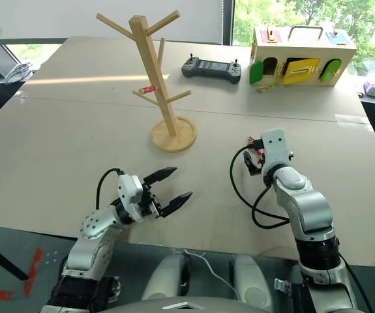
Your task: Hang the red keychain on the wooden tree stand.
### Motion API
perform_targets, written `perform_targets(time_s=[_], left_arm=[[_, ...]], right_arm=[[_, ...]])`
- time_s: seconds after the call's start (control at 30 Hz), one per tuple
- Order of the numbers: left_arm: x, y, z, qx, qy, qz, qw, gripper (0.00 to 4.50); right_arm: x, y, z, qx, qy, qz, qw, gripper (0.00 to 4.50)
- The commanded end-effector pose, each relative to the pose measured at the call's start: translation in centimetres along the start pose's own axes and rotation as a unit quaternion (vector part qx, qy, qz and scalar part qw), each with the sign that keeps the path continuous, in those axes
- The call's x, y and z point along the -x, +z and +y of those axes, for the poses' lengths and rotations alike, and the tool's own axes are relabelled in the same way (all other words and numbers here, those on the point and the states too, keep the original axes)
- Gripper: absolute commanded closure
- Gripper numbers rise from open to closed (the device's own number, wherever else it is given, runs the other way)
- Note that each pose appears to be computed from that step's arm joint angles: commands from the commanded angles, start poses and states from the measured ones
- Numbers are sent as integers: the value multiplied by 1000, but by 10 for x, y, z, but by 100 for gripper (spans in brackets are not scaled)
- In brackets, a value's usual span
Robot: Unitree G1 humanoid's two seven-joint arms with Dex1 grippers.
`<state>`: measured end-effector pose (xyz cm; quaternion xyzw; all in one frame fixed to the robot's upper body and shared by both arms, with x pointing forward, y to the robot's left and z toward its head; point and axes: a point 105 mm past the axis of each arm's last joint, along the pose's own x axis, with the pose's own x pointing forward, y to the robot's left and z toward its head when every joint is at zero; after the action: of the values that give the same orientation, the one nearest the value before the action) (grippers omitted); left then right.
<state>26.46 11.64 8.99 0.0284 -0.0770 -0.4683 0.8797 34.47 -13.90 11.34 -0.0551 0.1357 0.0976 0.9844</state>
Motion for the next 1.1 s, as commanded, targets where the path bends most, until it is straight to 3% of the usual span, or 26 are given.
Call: perform_targets(time_s=[0.03,0.47,0.77,0.8,0.93,1.1], left_arm=[[-1,11,-1,-10,0,-19,1000,3],[-1,12,1,-14,7,-18,1000,3],[-2,12,1,-13,8,-18,1000,0],[-2,12,0,-12,8,-18,1000,0],[-1,12,1,-11,12,-18,1000,0],[0,27,7,-15,35,-34,999,0]], right_arm=[[-2,5,1,-18,2,-33,999,0],[-6,-4,0,-46,3,-33,998,0],[-6,-5,0,-72,9,-33,997,421],[-6,-5,-1,-72,8,-34,997,446],[-6,-1,-4,-70,3,-44,997,446],[3,25,-6,-30,25,-95,995,446]])
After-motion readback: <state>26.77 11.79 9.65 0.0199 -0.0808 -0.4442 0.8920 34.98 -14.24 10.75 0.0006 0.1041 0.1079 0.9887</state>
